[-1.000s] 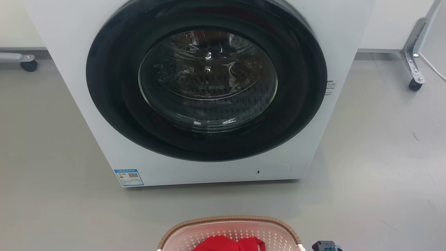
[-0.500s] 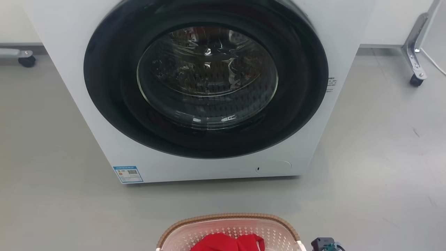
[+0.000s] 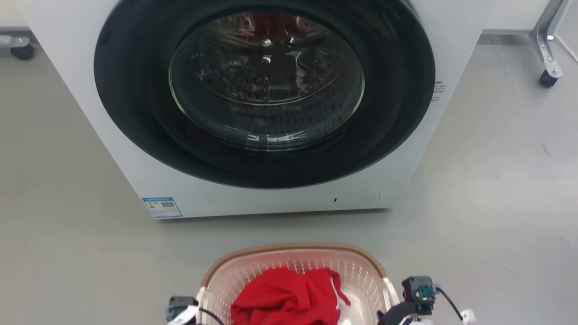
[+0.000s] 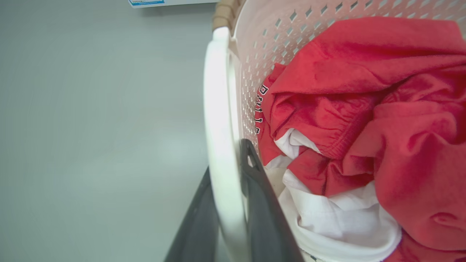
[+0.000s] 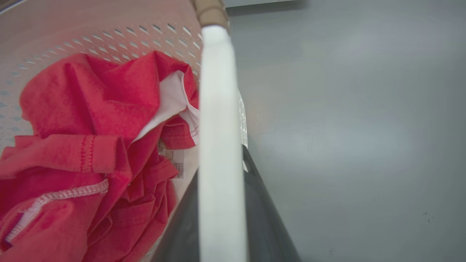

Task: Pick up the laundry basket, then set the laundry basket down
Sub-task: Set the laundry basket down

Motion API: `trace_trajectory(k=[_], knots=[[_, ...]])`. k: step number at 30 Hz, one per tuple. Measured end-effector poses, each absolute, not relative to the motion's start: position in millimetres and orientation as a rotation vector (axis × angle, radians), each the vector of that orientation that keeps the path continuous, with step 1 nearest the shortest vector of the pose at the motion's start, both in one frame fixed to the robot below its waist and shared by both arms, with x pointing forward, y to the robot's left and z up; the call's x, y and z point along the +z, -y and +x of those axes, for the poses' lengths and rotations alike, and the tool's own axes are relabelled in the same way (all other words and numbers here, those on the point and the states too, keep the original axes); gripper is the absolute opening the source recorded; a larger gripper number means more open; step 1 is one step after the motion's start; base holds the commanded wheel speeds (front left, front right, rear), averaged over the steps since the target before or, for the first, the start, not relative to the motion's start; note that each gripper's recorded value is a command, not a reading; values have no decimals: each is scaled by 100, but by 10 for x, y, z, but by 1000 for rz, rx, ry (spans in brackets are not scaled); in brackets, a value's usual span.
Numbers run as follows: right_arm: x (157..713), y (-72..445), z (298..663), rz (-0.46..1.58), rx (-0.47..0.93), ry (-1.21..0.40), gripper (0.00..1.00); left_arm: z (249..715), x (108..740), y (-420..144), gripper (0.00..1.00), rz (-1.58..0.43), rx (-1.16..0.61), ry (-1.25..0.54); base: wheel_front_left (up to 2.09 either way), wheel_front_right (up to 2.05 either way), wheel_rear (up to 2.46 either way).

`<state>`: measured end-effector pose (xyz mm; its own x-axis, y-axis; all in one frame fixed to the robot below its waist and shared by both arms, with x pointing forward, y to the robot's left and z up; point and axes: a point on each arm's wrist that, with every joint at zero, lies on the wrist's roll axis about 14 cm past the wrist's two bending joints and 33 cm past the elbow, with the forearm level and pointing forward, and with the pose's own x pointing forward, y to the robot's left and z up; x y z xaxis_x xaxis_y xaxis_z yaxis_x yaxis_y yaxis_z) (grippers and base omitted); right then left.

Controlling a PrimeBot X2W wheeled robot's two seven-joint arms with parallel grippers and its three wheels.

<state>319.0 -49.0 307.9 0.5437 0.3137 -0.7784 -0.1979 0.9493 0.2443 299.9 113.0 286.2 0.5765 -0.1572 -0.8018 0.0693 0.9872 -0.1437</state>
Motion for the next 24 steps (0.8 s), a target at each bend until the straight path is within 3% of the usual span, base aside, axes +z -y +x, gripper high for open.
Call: trace_trajectory(k=[24], knots=[[2909, 486, 4349, 49, 318, -870, 0, 4017, 2725, -1157, 0, -93, -119, -884, 0, 0, 0]])
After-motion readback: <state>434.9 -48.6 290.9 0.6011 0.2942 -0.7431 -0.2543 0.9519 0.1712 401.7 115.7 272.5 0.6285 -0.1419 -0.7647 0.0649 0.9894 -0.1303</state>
